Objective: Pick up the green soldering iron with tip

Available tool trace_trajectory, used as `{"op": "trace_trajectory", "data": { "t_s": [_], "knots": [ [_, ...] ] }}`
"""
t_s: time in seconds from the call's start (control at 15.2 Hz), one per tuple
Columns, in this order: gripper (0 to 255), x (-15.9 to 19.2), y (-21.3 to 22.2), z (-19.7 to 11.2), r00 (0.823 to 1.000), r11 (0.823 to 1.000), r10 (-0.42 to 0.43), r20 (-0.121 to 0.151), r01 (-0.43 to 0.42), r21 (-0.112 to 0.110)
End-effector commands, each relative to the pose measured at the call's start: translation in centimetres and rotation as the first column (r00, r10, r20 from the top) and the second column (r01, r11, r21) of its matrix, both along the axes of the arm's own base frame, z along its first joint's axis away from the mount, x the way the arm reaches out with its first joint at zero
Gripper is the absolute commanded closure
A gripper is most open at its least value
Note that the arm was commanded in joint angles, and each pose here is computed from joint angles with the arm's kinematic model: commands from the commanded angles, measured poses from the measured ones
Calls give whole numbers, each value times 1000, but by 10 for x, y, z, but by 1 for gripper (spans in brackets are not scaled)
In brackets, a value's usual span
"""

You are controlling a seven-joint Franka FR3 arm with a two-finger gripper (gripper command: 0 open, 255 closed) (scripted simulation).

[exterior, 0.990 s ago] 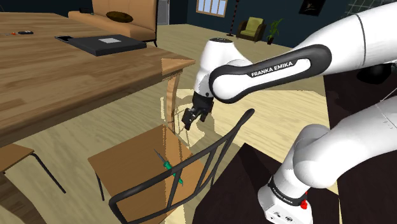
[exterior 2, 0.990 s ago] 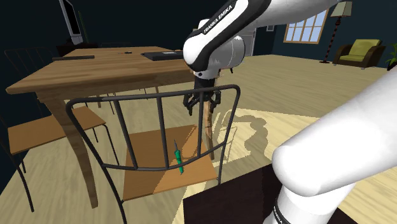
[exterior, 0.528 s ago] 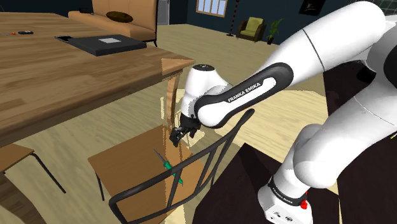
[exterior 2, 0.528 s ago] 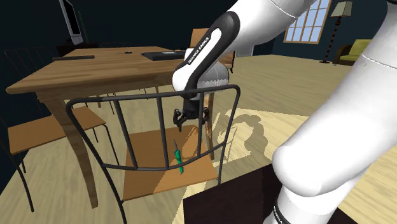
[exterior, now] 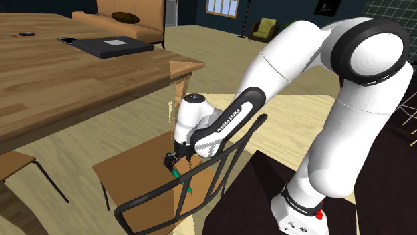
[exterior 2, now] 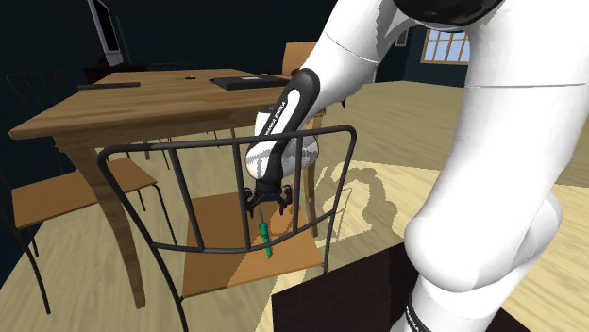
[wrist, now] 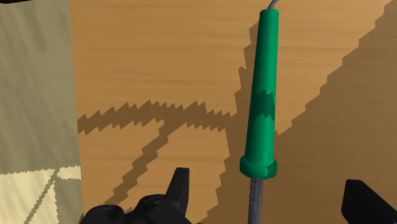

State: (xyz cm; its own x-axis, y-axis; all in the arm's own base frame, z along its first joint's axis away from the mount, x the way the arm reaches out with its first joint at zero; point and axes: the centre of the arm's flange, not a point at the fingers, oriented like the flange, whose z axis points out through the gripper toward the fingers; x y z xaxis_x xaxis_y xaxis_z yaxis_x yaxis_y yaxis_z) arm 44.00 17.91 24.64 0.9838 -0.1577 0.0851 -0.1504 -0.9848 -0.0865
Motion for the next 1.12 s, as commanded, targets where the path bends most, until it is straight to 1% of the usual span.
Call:
{"op": "trace_trajectory", "data": {
  "t_s": [0.0, 0.46, 0.59, 0.66, 1.06],
  "knots": [
    [0, 5, 11, -18, 1000, 1000, -6, -2, 6, 4],
    [0, 5, 11, -55, 1000, 1000, -6, -2, 6, 4],
    [0, 5, 11, -58, 1000, 1000, -6, -2, 6, 4],
    [255, 4, 11, -59, 1000, 1000, -6, -2, 6, 4],
    [255, 4, 11, -59, 1000, 1000, -6, -2, 6, 4]
  ]
}}
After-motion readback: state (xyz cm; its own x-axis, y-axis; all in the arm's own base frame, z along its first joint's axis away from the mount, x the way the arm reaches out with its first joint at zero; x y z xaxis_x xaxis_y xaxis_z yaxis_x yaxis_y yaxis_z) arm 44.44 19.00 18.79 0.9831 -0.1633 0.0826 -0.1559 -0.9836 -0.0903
